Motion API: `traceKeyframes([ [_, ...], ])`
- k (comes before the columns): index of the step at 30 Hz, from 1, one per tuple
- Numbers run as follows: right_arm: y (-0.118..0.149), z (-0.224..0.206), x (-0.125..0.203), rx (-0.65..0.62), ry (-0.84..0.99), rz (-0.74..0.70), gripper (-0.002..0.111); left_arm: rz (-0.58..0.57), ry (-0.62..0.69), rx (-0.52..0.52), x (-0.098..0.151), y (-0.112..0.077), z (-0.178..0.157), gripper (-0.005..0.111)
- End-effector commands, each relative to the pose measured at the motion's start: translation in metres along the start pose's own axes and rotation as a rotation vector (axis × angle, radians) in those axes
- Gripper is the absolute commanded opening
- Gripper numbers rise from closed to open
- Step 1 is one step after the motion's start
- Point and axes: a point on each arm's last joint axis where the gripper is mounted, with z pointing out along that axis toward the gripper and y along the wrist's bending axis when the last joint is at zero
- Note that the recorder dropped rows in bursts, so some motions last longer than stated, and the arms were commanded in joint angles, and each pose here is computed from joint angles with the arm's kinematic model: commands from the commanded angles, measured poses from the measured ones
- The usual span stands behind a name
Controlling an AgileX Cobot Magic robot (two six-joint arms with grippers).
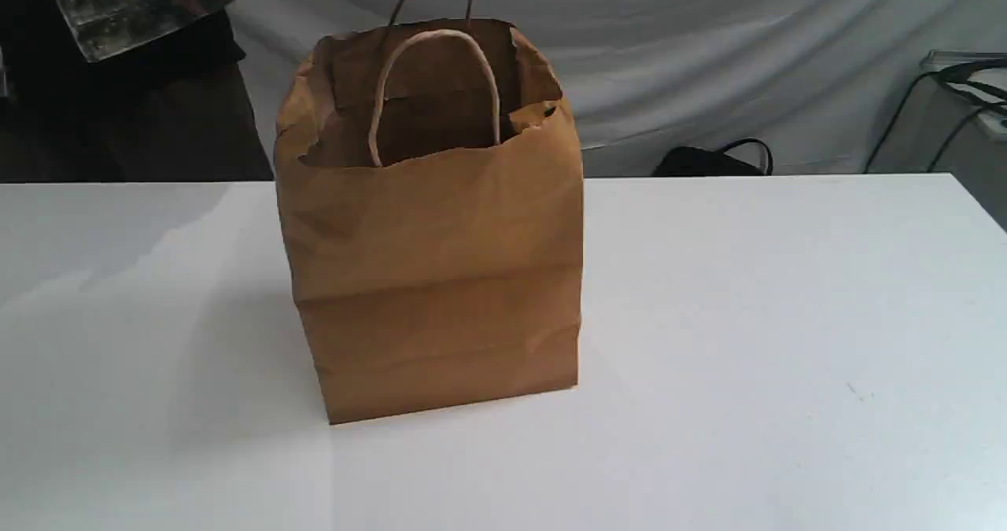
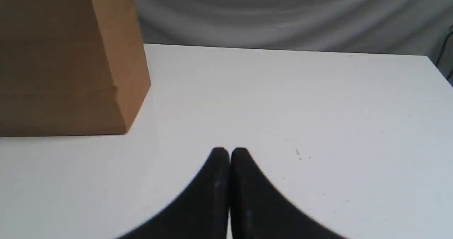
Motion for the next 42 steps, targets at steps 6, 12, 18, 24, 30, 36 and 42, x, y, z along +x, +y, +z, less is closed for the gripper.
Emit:
traceKeyframes([
  [6, 0.0011, -0.0001, 0.0005, -0.013, -0.005, 0.027, 0.0, -0.004, 0.0, 0.007, 0.0013, -0.0002, 0.0001, 0.0],
  [12, -0.001, -0.0001, 0.0007, 0.011, -0.003, -0.058, 0.0, -0.004, 0.0, 0.007, 0.0013, -0.0002, 0.0001, 0.0],
  [18, -0.0003, -0.0001, 0.0025, 0.002, 0.016, -0.033, 0.0, -0.004, 0.0, 0.007, 0.0013, -0.0002, 0.0001, 0.0],
  [24, -0.0002, -0.0001, 0.0036, 0.001, 0.029, -0.04, 0.0, -0.004, 0.0, 0.007, 0.0013, -0.0002, 0.0001, 0.0],
  [30, -0.0001, -0.0001, 0.0036, 0.0, 0.028, -0.038, 0.0, -0.004, 0.0, 0.007, 0.0013, -0.0002, 0.0001, 0.0],
  [36, -0.0001, -0.0001, 0.0036, 0.0, 0.028, -0.038, 0.0, -0.004, 0.0, 0.007, 0.0013, -0.0002, 0.0001, 0.0],
  [42, -0.0015, -0.0002, 0.0039, 0.014, 0.032, -0.083, 0.0, -0.004, 0.0, 0.007, 0.0013, -0.0002, 0.0001, 0.0],
])
